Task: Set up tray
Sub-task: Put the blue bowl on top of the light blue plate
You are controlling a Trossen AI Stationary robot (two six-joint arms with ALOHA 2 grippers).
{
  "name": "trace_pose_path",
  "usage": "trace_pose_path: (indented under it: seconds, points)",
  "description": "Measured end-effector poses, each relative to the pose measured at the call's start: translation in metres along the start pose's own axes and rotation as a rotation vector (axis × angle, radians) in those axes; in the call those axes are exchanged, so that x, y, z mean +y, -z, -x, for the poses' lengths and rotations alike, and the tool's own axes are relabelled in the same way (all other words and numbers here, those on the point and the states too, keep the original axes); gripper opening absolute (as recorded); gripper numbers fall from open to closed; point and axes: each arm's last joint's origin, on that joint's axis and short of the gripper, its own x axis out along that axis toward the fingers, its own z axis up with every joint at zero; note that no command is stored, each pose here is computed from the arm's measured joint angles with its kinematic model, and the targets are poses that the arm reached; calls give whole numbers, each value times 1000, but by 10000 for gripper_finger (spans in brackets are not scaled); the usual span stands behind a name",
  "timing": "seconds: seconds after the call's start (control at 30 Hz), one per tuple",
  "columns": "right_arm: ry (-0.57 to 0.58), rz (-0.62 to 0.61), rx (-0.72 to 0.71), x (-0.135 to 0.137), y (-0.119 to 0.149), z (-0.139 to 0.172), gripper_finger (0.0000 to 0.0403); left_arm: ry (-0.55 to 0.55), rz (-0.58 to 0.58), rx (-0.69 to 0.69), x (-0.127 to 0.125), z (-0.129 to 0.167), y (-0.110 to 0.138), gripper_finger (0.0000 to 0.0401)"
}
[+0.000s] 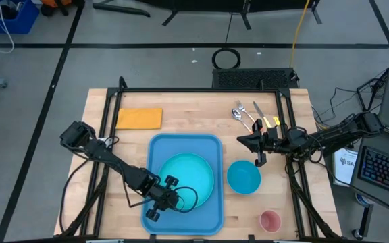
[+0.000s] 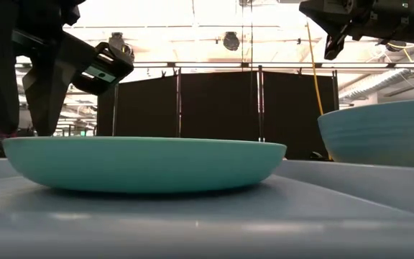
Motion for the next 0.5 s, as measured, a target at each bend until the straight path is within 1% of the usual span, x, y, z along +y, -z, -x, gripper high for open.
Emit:
trace_pose_path:
  seconds: [0.07,0.17,0.23,0.3,0.43,0.5]
  points:
    - [-3,17,11,0,1,0,0,-7,2,-1,0,0,0,100]
    - [-10,46,29,2,2,0,0,-55,12,-6,2,0,0,103]
    - [-13,59,66,4,1,-5,3,-91,14,-10,3,0,0,101]
    - [-20,76,132,10,-3,-13,10,-133,14,-17,4,1,-1,96]
    - [-21,130,305,26,-8,-36,31,-203,7,-72,2,13,-5,87]
    - [-29,165,363,37,-9,-48,45,-240,-2,-98,-1,20,-6,80]
